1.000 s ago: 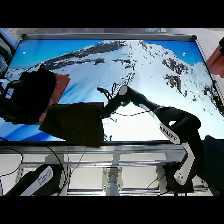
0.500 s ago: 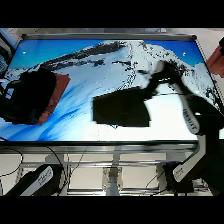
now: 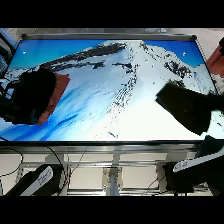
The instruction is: Fold the clothes and pants, and hang the long-sleeved shirts on hangers.
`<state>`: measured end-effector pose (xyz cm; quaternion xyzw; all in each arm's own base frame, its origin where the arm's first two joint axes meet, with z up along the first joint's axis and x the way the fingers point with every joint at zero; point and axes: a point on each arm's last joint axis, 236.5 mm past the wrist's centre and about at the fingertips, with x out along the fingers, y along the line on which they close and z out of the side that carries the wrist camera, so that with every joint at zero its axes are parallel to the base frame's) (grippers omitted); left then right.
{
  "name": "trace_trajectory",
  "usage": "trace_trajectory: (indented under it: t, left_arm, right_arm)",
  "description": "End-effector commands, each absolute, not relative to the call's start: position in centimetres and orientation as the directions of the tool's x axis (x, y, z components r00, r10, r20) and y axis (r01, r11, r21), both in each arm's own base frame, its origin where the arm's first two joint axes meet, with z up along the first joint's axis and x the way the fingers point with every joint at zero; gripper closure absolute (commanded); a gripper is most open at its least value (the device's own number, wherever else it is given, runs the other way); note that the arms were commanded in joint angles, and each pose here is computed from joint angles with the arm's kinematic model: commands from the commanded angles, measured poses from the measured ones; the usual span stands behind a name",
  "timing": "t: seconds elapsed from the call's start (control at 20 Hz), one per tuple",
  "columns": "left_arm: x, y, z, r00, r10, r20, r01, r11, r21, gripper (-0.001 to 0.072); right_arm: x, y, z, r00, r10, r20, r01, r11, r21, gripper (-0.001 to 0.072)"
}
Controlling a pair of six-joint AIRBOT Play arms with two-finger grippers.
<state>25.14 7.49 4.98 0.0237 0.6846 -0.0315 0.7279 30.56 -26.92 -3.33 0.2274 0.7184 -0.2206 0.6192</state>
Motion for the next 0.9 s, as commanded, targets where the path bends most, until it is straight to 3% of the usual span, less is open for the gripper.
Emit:
trace_trajectory:
  t: [0.0, 0.05, 0.25, 0.35, 0.4, 0.45, 0.5, 0.55, 0.7, 0.85]
  left_arm:
    - [25.1, 7.5, 5.0, 0.060, -0.013, -0.998, 0.078, 0.997, -0.008, 0.0026]
    - [25.1, 7.5, 5.0, 0.060, -0.013, -0.998, 0.078, 0.997, -0.008, 0.0026]
    - [25.1, 7.5, 5.0, 0.060, -0.013, -0.998, 0.078, 0.997, -0.008, 0.0026]
    - [25.1, 7.5, 5.0, 0.060, -0.013, -0.998, 0.078, 0.997, -0.008, 0.0026]
    - [25.1, 7.5, 5.0, 0.060, -0.013, -0.998, 0.078, 0.997, -0.008, 0.0026]
    - [25.1, 7.5, 5.0, 0.060, -0.013, -0.998, 0.078, 0.997, -0.008, 0.0026]
    - [25.1, 7.5, 5.0, 0.060, -0.013, -0.998, 0.078, 0.997, -0.008, 0.0026]
    - [25.1, 7.5, 5.0, 0.060, -0.013, -0.998, 0.078, 0.997, -0.008, 0.0026]
    - [25.1, 7.5, 5.0, 0.060, -0.013, -0.998, 0.078, 0.997, -0.008, 0.0026]
    - [25.1, 7.5, 5.0, 0.060, -0.013, -0.998, 0.078, 0.997, -0.008, 0.0026]
  right_arm:
    - [25.9, -31.9, -3.2, -0.109, 0.059, -0.992, 0.735, 0.677, -0.040, 0.0307]
    - [25.6, -32.1, -3.2, -0.101, 0.067, -0.993, 0.746, 0.665, -0.031, 0.0246]
    - [27.9, -30.0, -1.7, 0.003, 0.121, -0.993, 0.732, 0.676, 0.085, 0.0245]
    - [31.3, -27.5, 0.7, 0.114, 0.129, -0.985, 0.659, 0.732, 0.172, 0.0249]
    - [33.0, -25.6, 2.0, 0.159, 0.141, -0.977, 0.601, 0.771, 0.209, 0.0298]
    - [34.5, -23.0, 3.3, 0.191, 0.158, -0.969, 0.529, 0.815, 0.237, 0.0405]
    - [35.7, -20.3, 4.4, 0.206, 0.174, -0.963, 0.451, 0.856, 0.252, 0.0579]
    - [36.6, -16.9, 5.0, 0.206, 0.195, -0.959, 0.358, 0.897, 0.259, 0.0683]
    - [37.2, -7.1, 3.7, 0.146, 0.243, -0.959, 0.125, 0.957, 0.261, 0.0688]
    - [35.3, 1.2, 0.5, 0.019, 0.276, -0.961, -0.049, 0.960, 0.275, 0.0688]
